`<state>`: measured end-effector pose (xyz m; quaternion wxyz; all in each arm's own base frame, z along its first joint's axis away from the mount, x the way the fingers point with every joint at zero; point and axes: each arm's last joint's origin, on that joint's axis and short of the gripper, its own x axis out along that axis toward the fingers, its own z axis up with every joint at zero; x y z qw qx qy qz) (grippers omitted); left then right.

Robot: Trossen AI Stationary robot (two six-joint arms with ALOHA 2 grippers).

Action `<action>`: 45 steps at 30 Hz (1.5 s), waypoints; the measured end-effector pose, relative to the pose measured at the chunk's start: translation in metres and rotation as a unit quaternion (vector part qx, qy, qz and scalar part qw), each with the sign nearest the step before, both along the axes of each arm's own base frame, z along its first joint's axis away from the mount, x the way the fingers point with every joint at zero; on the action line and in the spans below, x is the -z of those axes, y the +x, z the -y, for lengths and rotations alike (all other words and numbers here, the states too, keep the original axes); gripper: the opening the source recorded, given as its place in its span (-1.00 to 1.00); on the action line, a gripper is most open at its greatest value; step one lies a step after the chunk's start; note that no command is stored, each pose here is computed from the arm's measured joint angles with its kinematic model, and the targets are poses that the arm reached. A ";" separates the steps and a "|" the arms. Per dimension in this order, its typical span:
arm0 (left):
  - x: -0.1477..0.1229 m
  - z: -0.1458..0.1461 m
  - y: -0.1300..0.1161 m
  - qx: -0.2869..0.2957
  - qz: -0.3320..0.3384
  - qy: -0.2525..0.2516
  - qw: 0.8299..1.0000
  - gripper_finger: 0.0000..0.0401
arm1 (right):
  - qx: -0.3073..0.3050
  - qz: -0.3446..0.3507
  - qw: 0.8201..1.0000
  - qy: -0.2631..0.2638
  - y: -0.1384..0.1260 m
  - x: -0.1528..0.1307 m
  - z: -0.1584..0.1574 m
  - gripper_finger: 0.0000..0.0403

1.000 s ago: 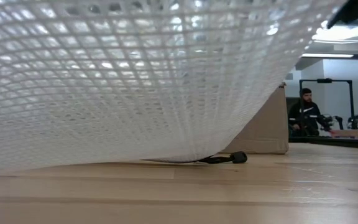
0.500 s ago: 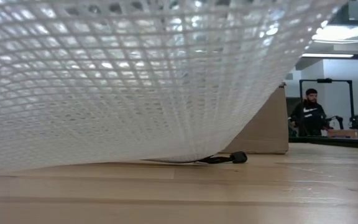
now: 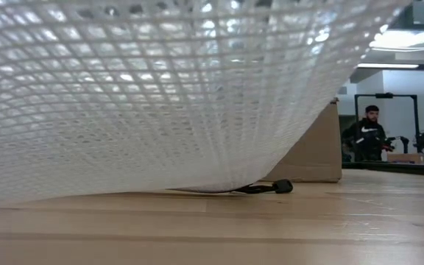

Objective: Unpack boxes
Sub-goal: Open the box using the cutter

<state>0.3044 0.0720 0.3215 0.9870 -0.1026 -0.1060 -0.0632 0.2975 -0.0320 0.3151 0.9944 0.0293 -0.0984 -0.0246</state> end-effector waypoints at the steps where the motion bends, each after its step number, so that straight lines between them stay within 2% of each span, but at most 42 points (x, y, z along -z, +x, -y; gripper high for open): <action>1: 0.000 0.000 0.000 0.000 0.000 0.000 1.000 -0.39 | 0.000 0.000 1.000 0.000 0.000 0.000 0.000 0.24; 7: 0.000 0.000 0.000 0.001 0.001 0.001 1.000 -0.39 | 0.000 0.017 1.000 -0.001 0.000 -0.003 0.000 0.05; 18: -0.001 0.001 0.000 0.008 0.004 -0.001 1.000 -0.39 | 0.003 0.007 1.000 -0.005 0.000 -0.001 0.000 -0.30; 29: 0.000 0.001 0.001 0.009 0.001 -0.007 1.000 -0.39 | 0.005 -0.013 1.000 -0.015 0.001 0.002 0.000 -0.29; 35: 0.002 0.000 0.001 0.007 -0.005 -0.010 1.000 -0.39 | 0.008 -0.030 0.999 -0.013 0.001 0.005 0.003 -0.43; 41: 0.004 0.000 0.001 0.004 -0.014 -0.010 1.000 -0.39 | 0.008 -0.034 0.999 -0.013 0.000 0.006 0.008 -0.43; 45: 0.005 0.000 0.002 0.004 -0.022 -0.010 1.000 -0.01 | 0.001 -0.046 0.999 -0.013 0.000 0.009 0.012 -0.43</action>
